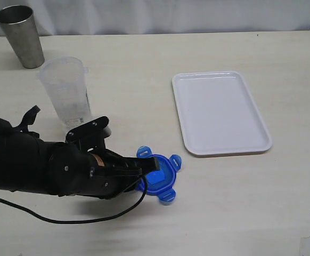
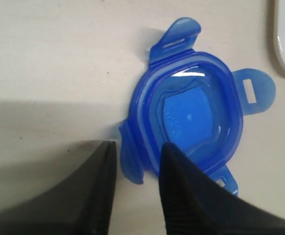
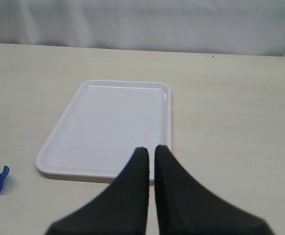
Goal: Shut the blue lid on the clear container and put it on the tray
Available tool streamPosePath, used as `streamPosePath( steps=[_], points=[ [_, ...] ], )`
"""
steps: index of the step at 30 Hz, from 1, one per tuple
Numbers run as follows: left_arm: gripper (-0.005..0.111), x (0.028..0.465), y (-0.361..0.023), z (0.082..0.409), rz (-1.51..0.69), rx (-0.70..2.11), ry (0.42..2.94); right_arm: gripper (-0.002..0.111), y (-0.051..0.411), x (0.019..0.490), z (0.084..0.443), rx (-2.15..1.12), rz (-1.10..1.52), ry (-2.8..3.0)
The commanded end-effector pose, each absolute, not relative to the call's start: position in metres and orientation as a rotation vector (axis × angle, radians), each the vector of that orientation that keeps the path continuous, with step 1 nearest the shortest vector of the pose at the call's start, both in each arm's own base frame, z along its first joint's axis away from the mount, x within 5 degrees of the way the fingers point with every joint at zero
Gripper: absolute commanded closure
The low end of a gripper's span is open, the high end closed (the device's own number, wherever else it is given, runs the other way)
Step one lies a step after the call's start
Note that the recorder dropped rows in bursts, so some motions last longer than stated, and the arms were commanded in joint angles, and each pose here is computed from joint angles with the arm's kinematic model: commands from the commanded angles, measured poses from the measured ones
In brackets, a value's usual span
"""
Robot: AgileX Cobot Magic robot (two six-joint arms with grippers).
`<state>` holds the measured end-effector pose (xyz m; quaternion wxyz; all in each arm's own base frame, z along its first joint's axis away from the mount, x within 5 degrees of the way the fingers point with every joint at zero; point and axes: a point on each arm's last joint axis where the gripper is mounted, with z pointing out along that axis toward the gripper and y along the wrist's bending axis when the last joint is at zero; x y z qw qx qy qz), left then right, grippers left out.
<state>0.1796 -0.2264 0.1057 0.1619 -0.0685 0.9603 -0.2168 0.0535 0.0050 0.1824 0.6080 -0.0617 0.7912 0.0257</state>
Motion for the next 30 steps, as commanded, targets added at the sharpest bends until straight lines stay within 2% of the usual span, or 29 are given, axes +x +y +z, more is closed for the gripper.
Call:
streamPosePath(
  steps=[1, 19, 22, 26, 30],
  points=[
    [0.078, 0.181, -0.2272, 0.1063, -0.618, -0.175, 2.74, 0.104, 0.0052, 0.0533, 0.1822, -0.151, 0.059, 1.821],
    [0.079, 0.1791, -0.2269, 0.1055, -0.617, -0.192, 2.764, 0.104, 0.0052, 0.0533, 0.1822, -0.151, 0.059, 1.821],
    [0.087, 0.1794, -0.227, 0.1057, -0.618, -0.193, 2.76, 0.104, 0.0052, 0.0533, 0.1822, -0.151, 0.059, 1.821],
    [0.106, 0.1809, -0.2271, 0.1063, -0.628, -0.233, 2.743, 0.104, 0.0052, 0.0533, 0.1822, -0.151, 0.059, 1.821],
    [0.107, 0.1808, -0.2271, 0.1063, -0.628, -0.232, 2.744, 0.104, 0.0052, 0.0533, 0.1822, -0.151, 0.059, 1.821]
  ],
)
